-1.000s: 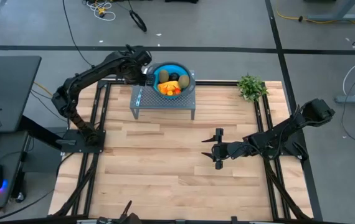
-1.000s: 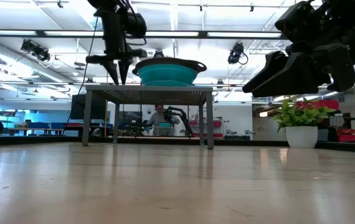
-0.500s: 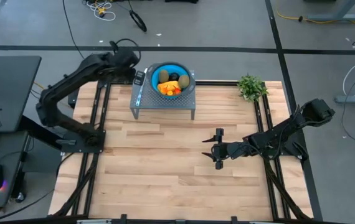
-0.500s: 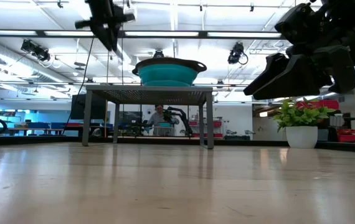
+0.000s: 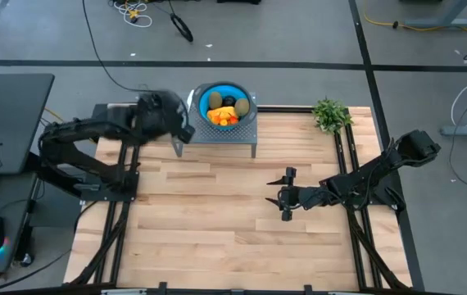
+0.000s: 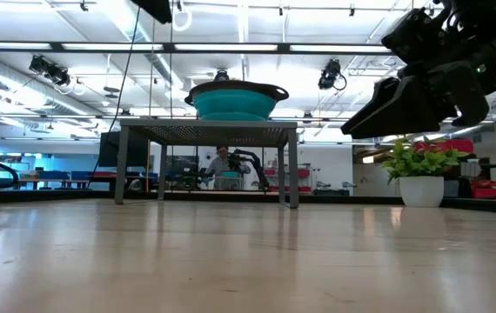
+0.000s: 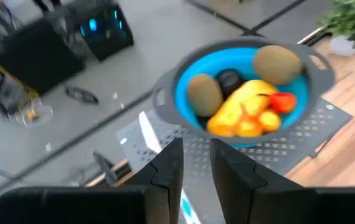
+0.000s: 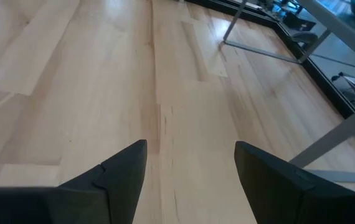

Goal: Pick & Place Fruit
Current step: Return to Home Position

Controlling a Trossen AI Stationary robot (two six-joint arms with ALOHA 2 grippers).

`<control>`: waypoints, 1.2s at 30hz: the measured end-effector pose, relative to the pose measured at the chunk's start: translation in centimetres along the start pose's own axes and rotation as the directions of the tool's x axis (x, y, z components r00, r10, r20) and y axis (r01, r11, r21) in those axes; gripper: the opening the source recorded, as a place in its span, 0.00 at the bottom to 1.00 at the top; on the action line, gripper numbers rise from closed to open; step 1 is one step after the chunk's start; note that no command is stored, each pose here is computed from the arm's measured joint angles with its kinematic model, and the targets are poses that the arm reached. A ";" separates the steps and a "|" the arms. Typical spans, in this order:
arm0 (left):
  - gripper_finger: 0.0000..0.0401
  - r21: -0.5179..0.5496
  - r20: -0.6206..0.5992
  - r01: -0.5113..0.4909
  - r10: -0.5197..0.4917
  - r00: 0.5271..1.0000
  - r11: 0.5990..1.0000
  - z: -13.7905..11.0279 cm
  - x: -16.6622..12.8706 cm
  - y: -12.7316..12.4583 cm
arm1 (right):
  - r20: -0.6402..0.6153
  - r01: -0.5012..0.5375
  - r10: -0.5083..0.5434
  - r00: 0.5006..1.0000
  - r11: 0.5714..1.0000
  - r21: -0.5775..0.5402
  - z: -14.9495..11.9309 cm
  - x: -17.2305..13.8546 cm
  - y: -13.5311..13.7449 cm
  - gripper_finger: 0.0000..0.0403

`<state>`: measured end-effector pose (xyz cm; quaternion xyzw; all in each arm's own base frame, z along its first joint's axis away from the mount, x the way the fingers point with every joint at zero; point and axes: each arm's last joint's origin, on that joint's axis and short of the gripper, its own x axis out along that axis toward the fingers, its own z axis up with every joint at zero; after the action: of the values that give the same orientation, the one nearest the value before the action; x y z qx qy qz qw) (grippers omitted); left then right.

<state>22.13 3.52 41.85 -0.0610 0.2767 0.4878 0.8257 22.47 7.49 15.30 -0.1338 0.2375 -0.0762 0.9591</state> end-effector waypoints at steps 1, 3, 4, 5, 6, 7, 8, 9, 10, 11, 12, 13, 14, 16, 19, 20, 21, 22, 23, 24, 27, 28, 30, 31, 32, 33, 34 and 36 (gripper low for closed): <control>0.22 0.014 0.022 -0.004 0.004 1.000 1.000 -0.6 -0.1 -0.8 | -0.001 0.003 -0.003 1.000 1.000 -0.001 0.0 0.0 0.0 0.63; 0.22 0.033 0.053 -0.024 0.023 0.998 0.999 -2.2 -0.1 -2.2 | -0.003 0.003 -0.003 1.000 1.000 -0.002 0.0 0.0 0.0 0.63; 0.21 0.040 0.062 -0.034 0.032 0.998 0.999 -3.0 0.0 -2.8 | -0.003 0.003 -0.003 1.000 1.000 0.003 0.0 0.0 0.0 0.63; 0.21 0.046 0.071 -0.043 0.039 0.997 0.998 -3.8 0.0 -3.3 | -0.003 0.003 -0.003 1.000 1.000 0.009 0.0 0.0 0.0 0.63; 0.21 0.048 0.077 -0.045 0.041 0.996 0.998 -4.6 0.2 -3.7 | -0.003 0.003 -0.003 1.000 1.000 0.015 0.0 0.0 0.0 0.63; 0.20 0.051 0.080 -0.038 0.034 0.996 0.998 -5.5 0.3 -4.2 | -0.003 0.004 -0.004 1.000 1.000 0.023 0.0 0.0 0.0 0.63; 0.20 0.059 0.084 -0.028 0.023 0.996 0.998 -6.4 0.5 -4.8 | -0.004 0.005 -0.005 1.000 1.000 0.028 0.0 0.0 0.0 0.63; 0.20 0.060 0.095 -0.012 0.006 0.996 0.998 -7.3 0.7 -5.5 | -0.003 0.006 -0.006 1.000 0.999 0.033 0.0 0.0 0.0 0.63; 0.19 0.063 0.108 0.005 -0.012 0.994 0.998 -8.1 0.8 -6.1 | -0.004 0.006 -0.006 1.000 0.999 0.039 0.0 0.0 0.0 0.63; 0.19 0.065 0.123 0.027 -0.035 0.992 0.998 -8.9 0.9 -6.8 | -0.003 0.006 -0.006 1.000 0.999 0.046 0.0 0.0 0.0 0.63; 0.19 0.076 0.137 0.048 -0.058 0.989 0.996 -9.7 1.0 -7.4 | -0.003 0.007 -0.007 1.000 0.999 0.049 0.0 0.0 0.0 0.63; 0.19 0.089 0.151 0.070 -0.083 0.985 0.994 -10.4 1.0 -7.9 | -0.003 0.007 -0.007 1.000 0.999 0.051 0.0 0.0 0.0 0.63; 0.19 0.104 0.165 0.092 -0.108 0.980 0.990 -11.1 1.0 -8.5 | -0.003 0.007 -0.007 1.000 0.998 0.055 0.0 0.0 0.0 0.63; 0.19 0.127 0.202 0.140 -0.164 0.966 0.982 -12.4 1.0 -9.5 | 0.006 0.008 -0.008 1.000 0.997 0.071 0.1 0.0 0.0 0.63; 0.19 0.164 0.269 0.216 -0.254 0.929 0.963 -14.1 1.1 -10.9 | 0.029 -0.002 -0.001 1.000 0.995 0.097 0.3 0.1 -0.1 0.63; 0.19 0.166 0.294 0.251 -0.291 0.911 0.954 -14.6 1.1 -11.3 | 0.035 -0.005 0.002 0.999 0.995 0.102 0.4 0.1 -0.2 0.63; 0.19 0.169 0.318 0.293 -0.333 0.888 0.941 -15.0 1.3 -11.6 | 0.040 -0.007 0.002 0.999 0.994 0.106 0.4 0.1 -0.2 0.63; 0.19 0.172 0.342 0.341 -0.381 0.859 0.924 -15.5 1.4 -11.8 | 0.045 -0.017 0.012 0.999 0.994 0.111 0.5 0.2 -0.3 0.63; 0.19 0.175 0.370 0.394 -0.431 0.823 0.902 -15.9 1.6 -11.9 | 0.048 -0.018 0.012 0.999 0.993 0.117 0.5 0.2 -0.3 0.63; 0.19 0.183 0.399 0.446 -0.480 0.781 0.876 -16.3 1.8 -12.0 | 0.047 -0.018 0.012 0.999 0.992 0.124 0.5 0.3 -0.4 0.63; 0.19 0.214 0.485 0.587 -0.606 0.630 0.781 -17.3 2.9 -11.3 | 0.046 -0.008 0.001 0.999 0.988 0.155 0.5 0.4 -0.7 0.63; 0.19 0.224 0.509 0.622 -0.634 0.582 0.751 -17.6 3.4 -10.9 | 0.046 -0.006 -0.002 0.999 0.986 0.165 0.5 0.4 -0.8 0.63; 0.19 0.235 0.548 0.684 -0.675 0.494 0.691 -18.2 4.4 -10.0 | 0.054 0.001 -0.011 0.998 0.983 0.184 0.6 0.5 -1.0 0.63; 0.19 0.246 0.563 0.707 -0.692 0.452 0.663 -18.4 4.8 -9.5 | 0.060 0.002 -0.014 0.998 0.981 0.193 0.7 0.6 -1.1 0.63; 0.19 0.257 0.572 0.722 -0.703 0.422 0.642 -18.5 5.3 -9.0 | 0.067 0.006 -0.020 0.998 0.980 0.199 0.8 0.6 -1.2 0.63; 0.19 0.266 0.575 0.729 -0.711 0.405 0.631 -18.7 5.8 -8.7 | 0.077 0.010 -0.026 0.997 0.978 0.207 0.9 0.7 -1.4 0.63; 0.19 0.271 0.571 0.726 -0.713 0.407 0.632 -18.8 6.2 -8.4 | 0.092 0.013 -0.034 0.995 0.976 0.215 1.1 0.7 -1.6 0.63; 0.19 0.268 0.567 0.707 -0.700 0.434 0.655 -18.9 7.1 -7.9 | 0.123 0.022 -0.052 0.991 0.972 0.233 1.4 0.8 -1.9 0.63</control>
<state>23.91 -2.14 21.01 -0.0085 -0.0678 0.0917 0.9934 23.72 5.78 16.70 -0.0301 0.1623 -0.1125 0.9798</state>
